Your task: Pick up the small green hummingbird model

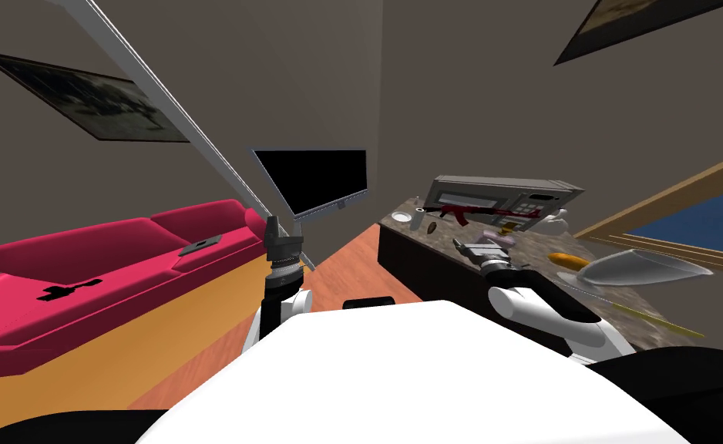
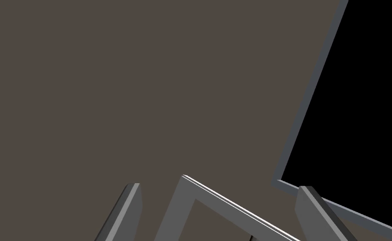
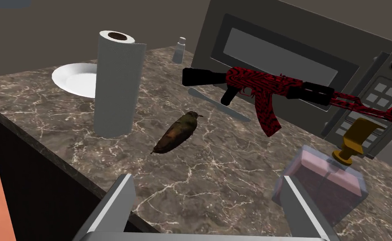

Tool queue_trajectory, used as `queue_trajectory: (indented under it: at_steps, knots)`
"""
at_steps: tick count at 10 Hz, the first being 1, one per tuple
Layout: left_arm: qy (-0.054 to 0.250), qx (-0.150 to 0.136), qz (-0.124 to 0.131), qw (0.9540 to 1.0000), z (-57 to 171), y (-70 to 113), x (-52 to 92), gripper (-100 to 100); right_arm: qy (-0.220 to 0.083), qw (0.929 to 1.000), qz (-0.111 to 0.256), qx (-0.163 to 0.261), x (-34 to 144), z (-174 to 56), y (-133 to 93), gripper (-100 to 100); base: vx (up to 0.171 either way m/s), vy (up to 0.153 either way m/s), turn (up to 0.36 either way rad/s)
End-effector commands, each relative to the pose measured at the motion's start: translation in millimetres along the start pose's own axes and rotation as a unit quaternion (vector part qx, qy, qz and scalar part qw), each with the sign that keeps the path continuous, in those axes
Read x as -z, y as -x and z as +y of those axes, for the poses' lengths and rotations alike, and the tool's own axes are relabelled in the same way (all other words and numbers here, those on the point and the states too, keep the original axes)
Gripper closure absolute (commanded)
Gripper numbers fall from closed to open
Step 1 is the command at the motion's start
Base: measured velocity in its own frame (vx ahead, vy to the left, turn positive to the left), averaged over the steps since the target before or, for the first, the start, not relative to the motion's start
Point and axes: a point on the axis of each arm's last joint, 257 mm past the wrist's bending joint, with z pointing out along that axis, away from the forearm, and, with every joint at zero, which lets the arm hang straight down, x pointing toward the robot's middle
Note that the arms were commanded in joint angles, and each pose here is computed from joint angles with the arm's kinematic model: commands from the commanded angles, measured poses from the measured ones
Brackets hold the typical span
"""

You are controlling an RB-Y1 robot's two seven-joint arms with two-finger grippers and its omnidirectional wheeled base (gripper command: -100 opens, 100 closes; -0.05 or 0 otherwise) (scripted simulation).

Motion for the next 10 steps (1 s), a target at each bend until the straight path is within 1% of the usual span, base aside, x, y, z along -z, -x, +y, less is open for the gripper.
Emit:
queue_trajectory:
  at_steps: [1,2,3,4,5,6,7,8,9,10]
  knots:
    - [0.000,0.000,0.000,1.0000,0.0,0.0,0.0,0,0.008,0.9993,-0.030,-0.021,-2.7,10.8,18.3,-100,0.089,0.005,0.112]
    - [0.000,0.000,0.000,1.0000,0.0,0.0,0.0,0,0.008,0.9988,-0.034,-0.035,-2.6,10.4,20.2,-100,0.095,0.016,0.085]
    - [0.000,0.000,0.000,1.0000,0.0,0.0,0.0,0,0.008,0.9987,-0.033,-0.038,-2.6,10.4,20.2,-100,0.047,0.009,0.001]
    - [0.000,0.000,0.000,1.0000,0.0,0.0,0.0,0,0.017,0.9964,-0.063,-0.055,-3.7,21.2,37.5,-100,0.119,0.008,0.115]
    - [0.000,0.000,0.000,1.0000,0.0,0.0,0.0,0,0.018,0.9956,-0.063,-0.067,-3.7,21.1,38.0,-100,0.118,-0.011,0.069]
    - [0.000,0.000,0.000,1.0000,0.0,0.0,0.0,0,0.029,0.9927,-0.087,-0.079,-4.4,32.3,52.5,-100,0.125,-0.007,0.119]
    - [0.000,0.000,0.000,1.0000,0.0,0.0,0.0,0,0.029,0.9909,-0.092,-0.094,-3.9,31.8,55.3,-100,0.113,-0.007,0.056]
    - [0.000,0.000,0.000,1.0000,0.0,0.0,0.0,0,0.041,0.9869,-0.115,-0.106,-3.8,42.9,69.6,-100,0.131,-0.020,0.116]
    - [0.000,0.000,0.000,1.0000,0.0,0.0,0.0,0,0.043,0.9846,-0.119,-0.120,-3.2,42.5,72.0,-100,0.130,-0.019,0.053]
    - [0.000,0.000,0.000,1.0000,0.0,0.0,0.0,0,0.043,0.9843,-0.119,-0.123,-3.2,42.5,72.0,-100,0.067,-0.009,-0.011]
